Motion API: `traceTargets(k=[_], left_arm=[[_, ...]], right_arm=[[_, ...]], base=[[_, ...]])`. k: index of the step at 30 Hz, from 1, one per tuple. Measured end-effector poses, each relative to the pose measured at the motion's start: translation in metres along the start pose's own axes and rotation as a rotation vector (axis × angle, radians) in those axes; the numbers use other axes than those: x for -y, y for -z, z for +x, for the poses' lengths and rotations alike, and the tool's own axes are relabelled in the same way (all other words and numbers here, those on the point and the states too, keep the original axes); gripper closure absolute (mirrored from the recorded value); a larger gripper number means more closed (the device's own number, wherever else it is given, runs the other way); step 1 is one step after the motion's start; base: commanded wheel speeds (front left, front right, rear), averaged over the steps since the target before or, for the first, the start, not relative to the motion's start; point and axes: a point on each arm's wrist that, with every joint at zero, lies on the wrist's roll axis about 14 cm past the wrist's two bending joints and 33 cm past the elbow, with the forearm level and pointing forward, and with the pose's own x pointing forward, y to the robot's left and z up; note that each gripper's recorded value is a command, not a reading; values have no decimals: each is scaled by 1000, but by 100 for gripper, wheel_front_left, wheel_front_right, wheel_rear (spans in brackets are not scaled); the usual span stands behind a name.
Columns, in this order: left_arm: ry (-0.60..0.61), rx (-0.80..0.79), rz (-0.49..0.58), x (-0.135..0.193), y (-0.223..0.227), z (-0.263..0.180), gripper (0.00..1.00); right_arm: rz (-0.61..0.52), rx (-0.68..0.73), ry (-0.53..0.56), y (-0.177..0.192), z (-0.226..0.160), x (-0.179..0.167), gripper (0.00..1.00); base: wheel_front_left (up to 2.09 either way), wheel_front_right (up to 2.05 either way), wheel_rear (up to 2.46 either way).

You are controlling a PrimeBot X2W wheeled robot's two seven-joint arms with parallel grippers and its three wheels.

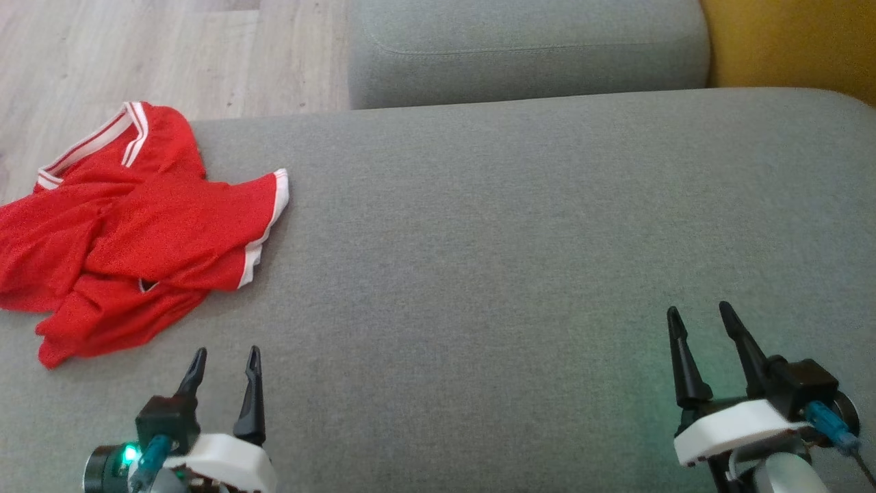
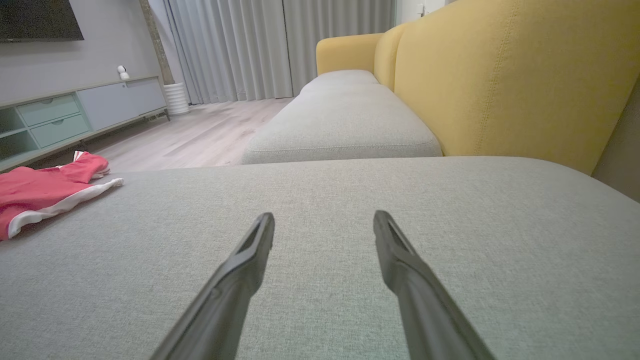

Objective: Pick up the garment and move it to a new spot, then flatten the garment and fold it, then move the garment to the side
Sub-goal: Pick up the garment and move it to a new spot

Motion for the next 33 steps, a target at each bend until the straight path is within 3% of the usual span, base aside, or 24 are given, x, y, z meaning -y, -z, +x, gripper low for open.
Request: traceTargets(k=[10,25,33], left_arm=[[-88,12,-16,-24,-1,-17,0],[-385,13,-53,-98,10,-93,0],[-397,32,-81,-104,3,-91,0]], right_arm=[[-7,4,-90,-3,16,-27,0],[-39,-12,-412,-1,43,-134,0],[-33,-40,-443,9,44,-141,0]], base=[[0,0,0],[0,0,0],[0,0,0]])
